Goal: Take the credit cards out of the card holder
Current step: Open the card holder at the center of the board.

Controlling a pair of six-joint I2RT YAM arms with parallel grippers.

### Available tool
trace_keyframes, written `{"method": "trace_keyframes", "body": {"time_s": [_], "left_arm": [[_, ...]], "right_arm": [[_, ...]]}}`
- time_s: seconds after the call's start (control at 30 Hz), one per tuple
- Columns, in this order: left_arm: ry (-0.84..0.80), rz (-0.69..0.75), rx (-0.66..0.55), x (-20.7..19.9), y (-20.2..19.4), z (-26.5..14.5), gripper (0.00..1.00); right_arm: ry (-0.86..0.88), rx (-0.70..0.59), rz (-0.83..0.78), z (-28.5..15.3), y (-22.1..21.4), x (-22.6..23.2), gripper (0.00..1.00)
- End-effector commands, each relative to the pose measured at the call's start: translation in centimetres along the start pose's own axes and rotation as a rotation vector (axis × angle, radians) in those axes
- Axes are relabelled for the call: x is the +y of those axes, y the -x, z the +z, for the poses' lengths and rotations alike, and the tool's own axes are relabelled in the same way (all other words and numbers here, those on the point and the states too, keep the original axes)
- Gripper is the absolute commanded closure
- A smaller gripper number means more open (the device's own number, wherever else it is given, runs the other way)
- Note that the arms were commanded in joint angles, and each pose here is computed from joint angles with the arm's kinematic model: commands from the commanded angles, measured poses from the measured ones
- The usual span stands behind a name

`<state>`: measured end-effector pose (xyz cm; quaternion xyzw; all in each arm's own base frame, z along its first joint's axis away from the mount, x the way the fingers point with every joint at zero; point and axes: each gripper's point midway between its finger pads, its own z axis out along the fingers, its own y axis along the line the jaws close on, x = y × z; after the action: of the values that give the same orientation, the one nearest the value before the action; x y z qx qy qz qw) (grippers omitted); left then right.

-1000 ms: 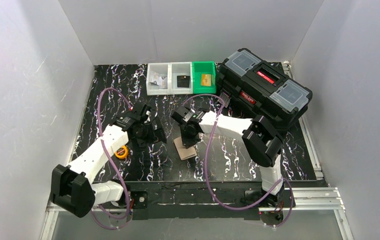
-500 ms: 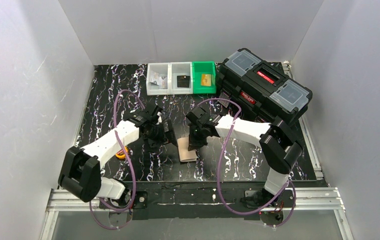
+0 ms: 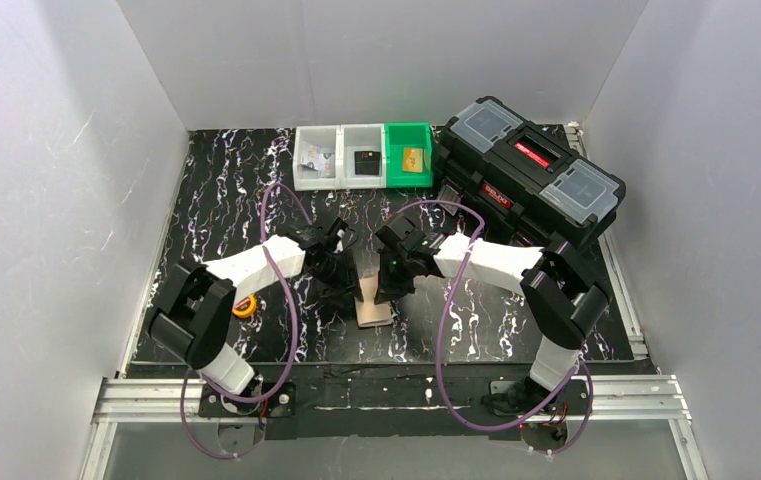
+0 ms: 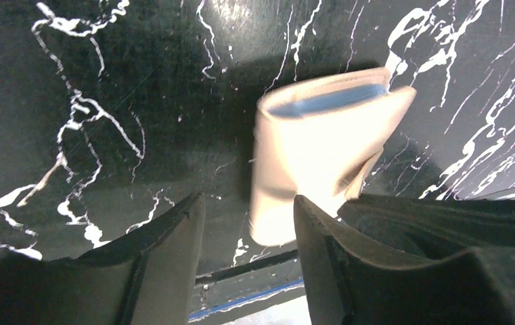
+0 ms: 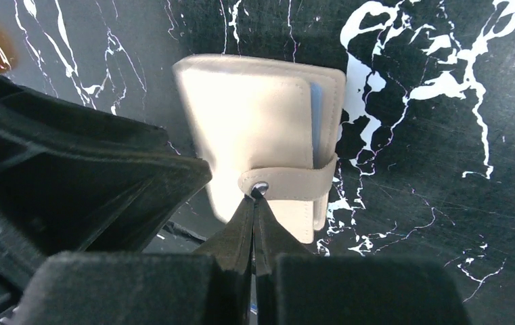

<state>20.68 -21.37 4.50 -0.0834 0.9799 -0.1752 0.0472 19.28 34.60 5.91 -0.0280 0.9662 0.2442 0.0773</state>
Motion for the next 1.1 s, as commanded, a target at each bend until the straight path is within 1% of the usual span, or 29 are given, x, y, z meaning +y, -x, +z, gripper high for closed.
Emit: {"method": "trace_keyframes", "body": {"time_s": [0.0,0.07,0.17,0.3,0.4,0.47,0.67,0.73,0.93,1.0,1.07], "left_arm": [[0.014,-0.018,0.023,0.3,-0.7,1.3,0.54],[0.028,-0.029,0.033,0.7,-0.8,1.9,0.58],[0.047,-0.042,0.042,1.1,-1.0,2.4,0.59],[0.058,-0.047,0.045,1.4,-1.1,2.7,0.61],[0.063,-0.044,0.048,1.6,-1.2,2.7,0.61],[0.066,-0.042,0.051,1.6,-1.3,2.7,0.61],[0.066,-0.039,0.049,1.7,-1.3,2.6,0.61],[0.067,-0.038,0.05,1.7,-1.3,2.6,0.62],[0.07,-0.041,0.056,1.7,-1.4,2.7,0.62],[0.07,-0.041,0.056,1.6,-1.3,2.6,0.62],[0.074,-0.038,0.055,1.7,-1.3,2.6,0.62]], "right_arm": [[0.018,-0.035,-0.031,-1.1,1.0,1.0,0.94],[-0.001,-0.038,-0.036,-1.3,1.2,0.9,0.88],[-0.016,-0.052,-0.049,-1.7,1.6,1.1,0.76],[-0.052,-0.082,-0.067,-2.0,2.4,1.1,0.71],[-0.09,-0.077,-0.076,-1.7,2.6,0.8,0.69],[-0.127,-0.094,-0.085,-1.3,3.1,0.3,0.65],[-0.168,-0.073,-0.11,-0.4,2.8,-0.1,0.51],[-0.177,-0.064,-0.116,-0.2,2.6,-0.1,0.49],[-0.216,-0.052,-0.14,0.2,2.2,-0.4,0.48],[-0.241,-0.051,-0.141,0.1,2.0,-1.1,0.53],[-0.253,-0.056,-0.137,0.0,1.8,-1.6,0.56]]}}
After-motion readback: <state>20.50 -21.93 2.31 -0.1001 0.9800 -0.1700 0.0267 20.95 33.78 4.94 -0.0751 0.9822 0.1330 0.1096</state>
